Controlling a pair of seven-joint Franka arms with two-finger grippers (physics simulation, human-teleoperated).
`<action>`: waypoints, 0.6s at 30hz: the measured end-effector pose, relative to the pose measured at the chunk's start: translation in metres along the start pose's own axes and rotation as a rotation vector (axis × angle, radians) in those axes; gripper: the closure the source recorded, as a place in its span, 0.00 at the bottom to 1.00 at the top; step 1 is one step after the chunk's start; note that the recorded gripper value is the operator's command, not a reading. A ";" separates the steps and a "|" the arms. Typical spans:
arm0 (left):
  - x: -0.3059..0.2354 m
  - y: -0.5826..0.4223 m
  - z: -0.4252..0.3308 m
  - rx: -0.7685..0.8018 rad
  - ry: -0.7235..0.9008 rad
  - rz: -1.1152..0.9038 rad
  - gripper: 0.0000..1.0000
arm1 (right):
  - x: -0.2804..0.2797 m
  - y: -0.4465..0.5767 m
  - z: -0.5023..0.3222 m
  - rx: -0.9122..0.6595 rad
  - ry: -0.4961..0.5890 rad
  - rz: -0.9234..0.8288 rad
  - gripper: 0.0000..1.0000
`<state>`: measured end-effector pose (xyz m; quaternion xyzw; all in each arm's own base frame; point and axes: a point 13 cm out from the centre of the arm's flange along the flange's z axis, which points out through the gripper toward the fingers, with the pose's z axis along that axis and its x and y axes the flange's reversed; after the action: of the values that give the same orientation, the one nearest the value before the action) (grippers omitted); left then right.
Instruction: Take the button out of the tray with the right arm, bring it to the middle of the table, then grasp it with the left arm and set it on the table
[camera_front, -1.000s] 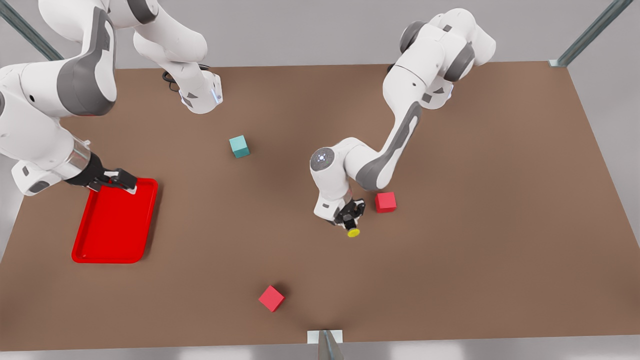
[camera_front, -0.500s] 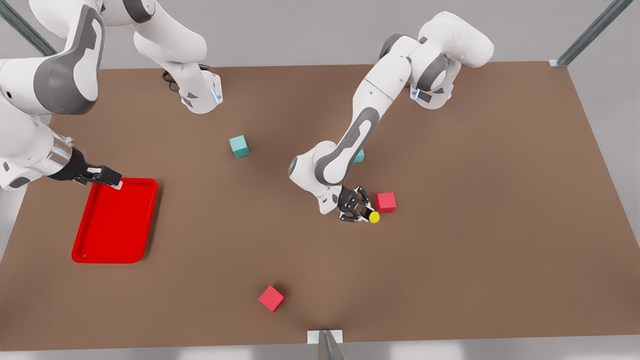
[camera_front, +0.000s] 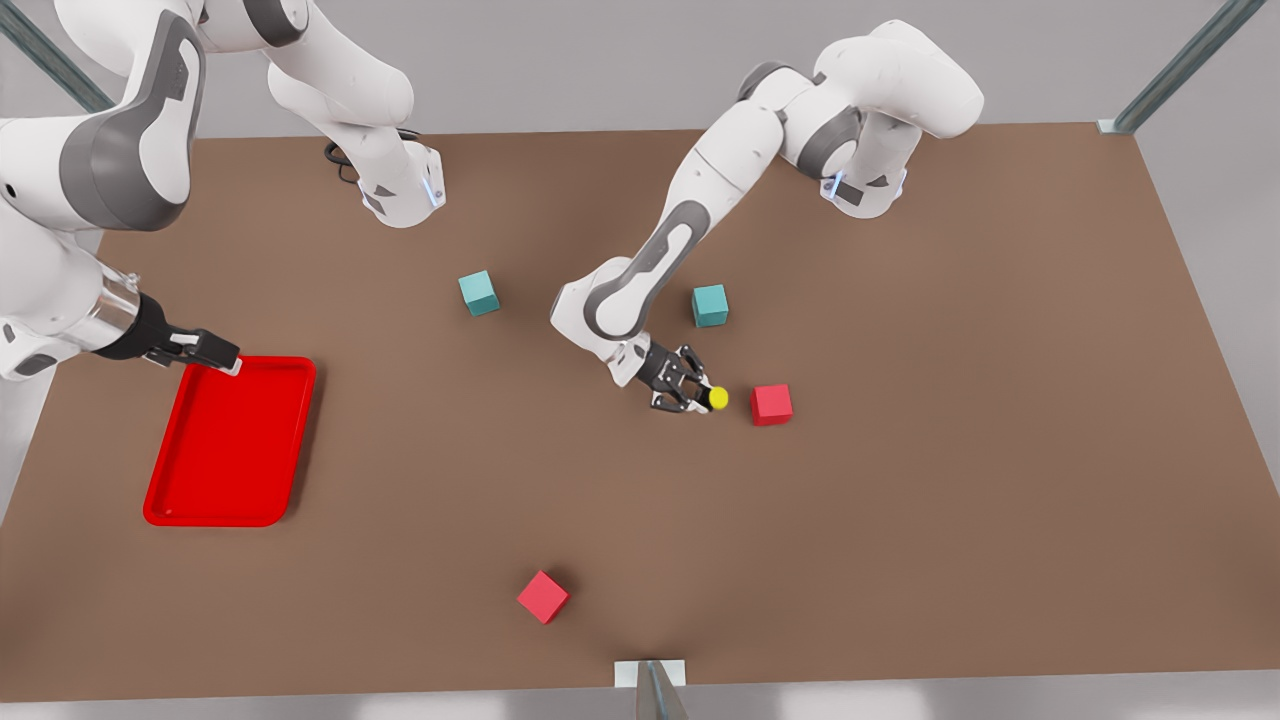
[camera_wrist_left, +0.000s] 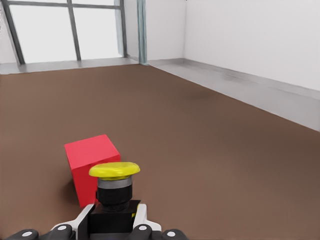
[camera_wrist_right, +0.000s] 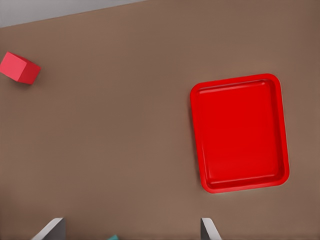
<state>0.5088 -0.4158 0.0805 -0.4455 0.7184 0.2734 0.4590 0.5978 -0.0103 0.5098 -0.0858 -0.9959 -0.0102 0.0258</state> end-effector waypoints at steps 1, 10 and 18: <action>0.003 0.001 0.002 0.001 -0.005 -0.015 0.63 | 0.001 -0.001 0.000 0.001 0.002 0.001 0.00; 0.028 0.010 -0.011 0.067 -0.050 -0.096 0.63 | 0.003 -0.008 0.002 0.001 0.016 0.011 0.00; 0.040 0.014 -0.008 0.098 -0.082 -0.136 0.62 | 0.001 -0.008 0.005 0.001 0.023 0.011 0.00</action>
<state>0.4859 -0.4315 0.0472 -0.4586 0.6796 0.2242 0.5268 0.5947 -0.0182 0.5048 -0.0914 -0.9951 -0.0107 0.0371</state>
